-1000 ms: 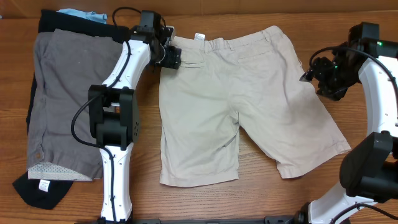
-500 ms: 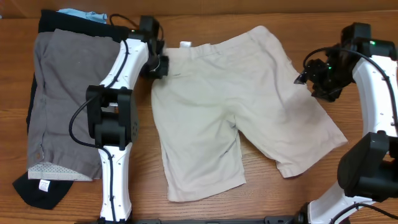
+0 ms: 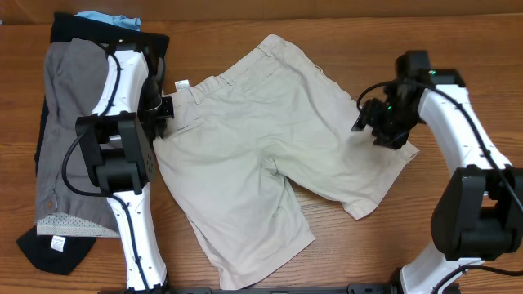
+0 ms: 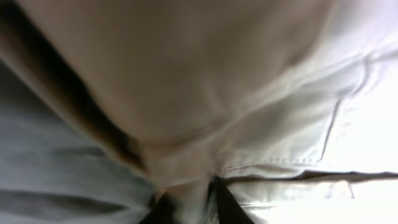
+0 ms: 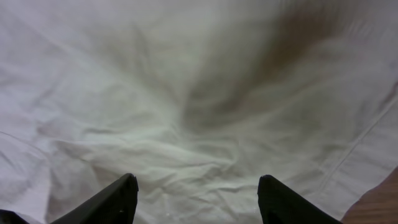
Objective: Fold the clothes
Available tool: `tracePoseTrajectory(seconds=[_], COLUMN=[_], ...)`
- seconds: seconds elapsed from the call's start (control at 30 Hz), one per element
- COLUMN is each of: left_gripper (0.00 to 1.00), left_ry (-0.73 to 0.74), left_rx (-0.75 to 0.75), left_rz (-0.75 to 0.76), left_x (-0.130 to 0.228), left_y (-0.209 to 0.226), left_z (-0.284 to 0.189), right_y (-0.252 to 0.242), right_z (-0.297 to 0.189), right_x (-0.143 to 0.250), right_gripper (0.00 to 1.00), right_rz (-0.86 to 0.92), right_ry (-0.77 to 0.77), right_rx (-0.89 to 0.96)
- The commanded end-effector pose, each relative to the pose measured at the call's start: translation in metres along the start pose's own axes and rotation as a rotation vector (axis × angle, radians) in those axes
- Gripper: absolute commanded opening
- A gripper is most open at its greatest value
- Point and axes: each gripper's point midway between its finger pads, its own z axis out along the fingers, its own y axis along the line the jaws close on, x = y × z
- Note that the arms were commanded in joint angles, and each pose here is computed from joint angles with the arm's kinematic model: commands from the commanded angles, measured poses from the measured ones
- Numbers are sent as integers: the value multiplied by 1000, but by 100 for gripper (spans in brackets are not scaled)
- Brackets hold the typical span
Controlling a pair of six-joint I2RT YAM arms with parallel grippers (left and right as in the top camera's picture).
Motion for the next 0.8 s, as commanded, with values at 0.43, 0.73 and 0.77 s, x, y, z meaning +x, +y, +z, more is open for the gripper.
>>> tracePoseTrajectory(seconds=[0.43, 0.73, 0.77], left_gripper=[84, 92, 92], left_ry=[-481, -844, -856], left_rx=[199, 320, 322], left_rz=[79, 143, 150], left_x=[-6, 19, 21], left_y=[-21, -37, -40], left_z=[-189, -302, -306], right_y=[-25, -55, -56], right_z=[65, 78, 80], right_x=[63, 43, 41], right_gripper=[67, 66, 66], right_rz=[42, 98, 99], right_ry=[115, -14, -19], right_rx=[149, 281, 287])
